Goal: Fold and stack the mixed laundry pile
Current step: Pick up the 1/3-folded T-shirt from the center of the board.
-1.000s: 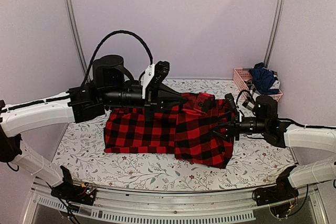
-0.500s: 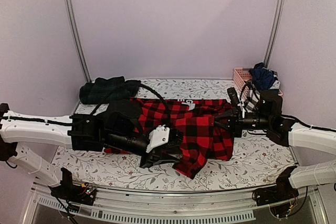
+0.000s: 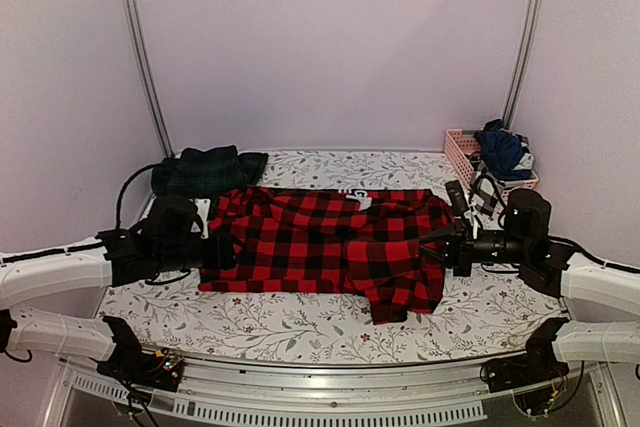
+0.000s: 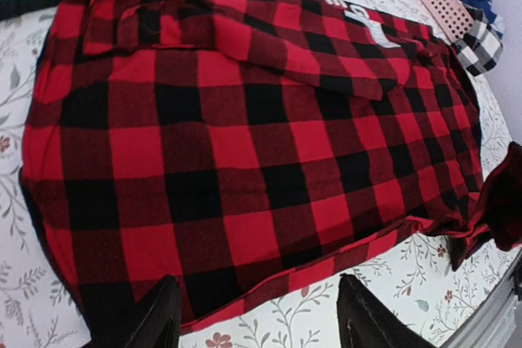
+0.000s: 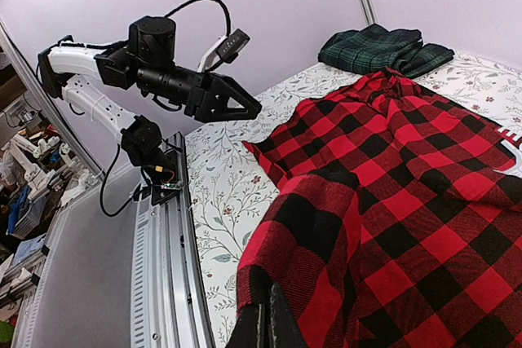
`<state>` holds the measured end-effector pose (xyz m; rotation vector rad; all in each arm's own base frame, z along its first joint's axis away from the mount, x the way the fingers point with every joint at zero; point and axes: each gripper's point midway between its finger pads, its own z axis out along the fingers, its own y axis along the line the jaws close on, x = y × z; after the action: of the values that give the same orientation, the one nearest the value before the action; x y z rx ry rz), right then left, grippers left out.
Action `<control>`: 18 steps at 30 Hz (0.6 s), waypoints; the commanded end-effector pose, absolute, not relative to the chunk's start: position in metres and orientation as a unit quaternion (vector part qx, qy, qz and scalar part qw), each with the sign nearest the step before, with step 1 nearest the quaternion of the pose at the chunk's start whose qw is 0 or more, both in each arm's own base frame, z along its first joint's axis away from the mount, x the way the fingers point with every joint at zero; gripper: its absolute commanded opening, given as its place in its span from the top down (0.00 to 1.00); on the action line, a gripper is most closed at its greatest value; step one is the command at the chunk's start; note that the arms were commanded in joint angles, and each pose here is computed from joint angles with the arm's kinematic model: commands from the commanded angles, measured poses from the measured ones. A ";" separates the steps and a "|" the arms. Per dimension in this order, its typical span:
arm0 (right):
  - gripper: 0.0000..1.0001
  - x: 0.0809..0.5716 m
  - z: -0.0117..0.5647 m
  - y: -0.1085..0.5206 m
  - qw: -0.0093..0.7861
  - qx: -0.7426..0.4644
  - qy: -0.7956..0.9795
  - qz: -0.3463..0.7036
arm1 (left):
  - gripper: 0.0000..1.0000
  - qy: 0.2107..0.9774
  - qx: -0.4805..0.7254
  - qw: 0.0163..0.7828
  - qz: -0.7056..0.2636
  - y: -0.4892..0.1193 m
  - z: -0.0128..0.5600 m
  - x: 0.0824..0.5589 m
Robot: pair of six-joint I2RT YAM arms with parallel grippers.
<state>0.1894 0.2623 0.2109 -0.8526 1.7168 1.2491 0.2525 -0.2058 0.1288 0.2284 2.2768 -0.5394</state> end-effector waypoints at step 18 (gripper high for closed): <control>1.00 0.185 0.214 0.257 0.418 -0.330 0.690 0.490 | 0.41 0.865 -0.427 0.196 -0.178 -0.101 0.036 0.218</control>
<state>0.1863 0.2577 0.2143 -0.8281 1.7316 1.2436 0.2186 -0.1079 0.0477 -1.0681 2.4221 -0.5057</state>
